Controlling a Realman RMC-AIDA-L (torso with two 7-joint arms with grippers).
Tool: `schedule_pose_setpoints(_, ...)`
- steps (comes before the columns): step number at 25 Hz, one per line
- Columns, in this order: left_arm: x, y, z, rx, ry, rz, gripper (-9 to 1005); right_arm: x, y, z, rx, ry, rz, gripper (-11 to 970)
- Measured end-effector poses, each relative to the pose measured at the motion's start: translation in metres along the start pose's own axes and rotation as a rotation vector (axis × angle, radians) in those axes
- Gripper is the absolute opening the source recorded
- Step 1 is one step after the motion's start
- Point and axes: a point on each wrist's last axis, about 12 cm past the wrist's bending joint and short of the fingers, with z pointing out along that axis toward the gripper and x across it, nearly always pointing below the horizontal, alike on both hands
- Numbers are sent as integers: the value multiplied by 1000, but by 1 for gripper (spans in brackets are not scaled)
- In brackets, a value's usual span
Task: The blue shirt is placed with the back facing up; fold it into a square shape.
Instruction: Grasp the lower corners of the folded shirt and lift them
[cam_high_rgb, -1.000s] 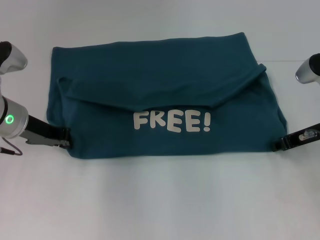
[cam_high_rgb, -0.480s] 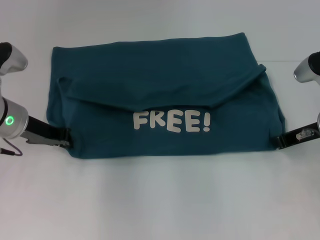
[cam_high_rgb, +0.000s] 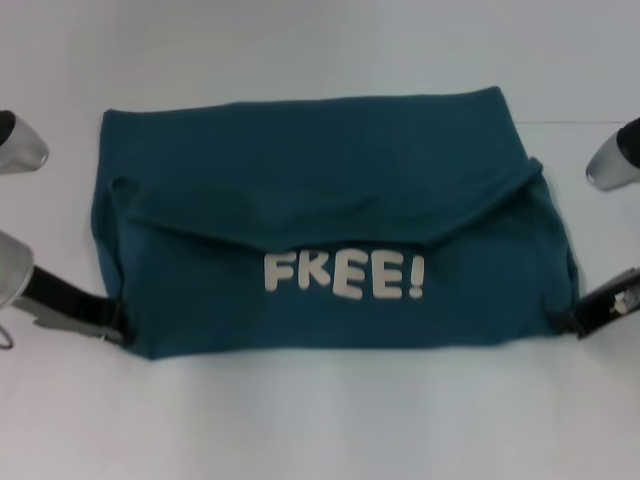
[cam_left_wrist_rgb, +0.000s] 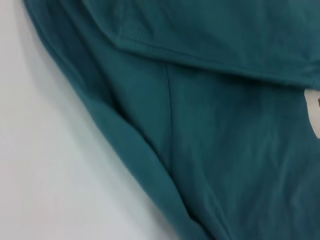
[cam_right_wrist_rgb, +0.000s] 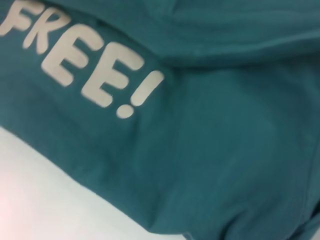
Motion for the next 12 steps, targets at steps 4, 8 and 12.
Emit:
schedule_pose_setpoints(4, 13, 4, -6, 36, 66, 2, 49, 7, 8, 2, -32, 56, -38, 22)
schedule_pose_setpoints(8, 26, 9, -10, 30, 130, -3, 49, 21, 7, 0, -70, 99, -64, 22)
schedule_pose_setpoints(12, 38, 8, -12, 56, 208, 3, 49, 35, 7, -11, -120, 124, -104, 22)
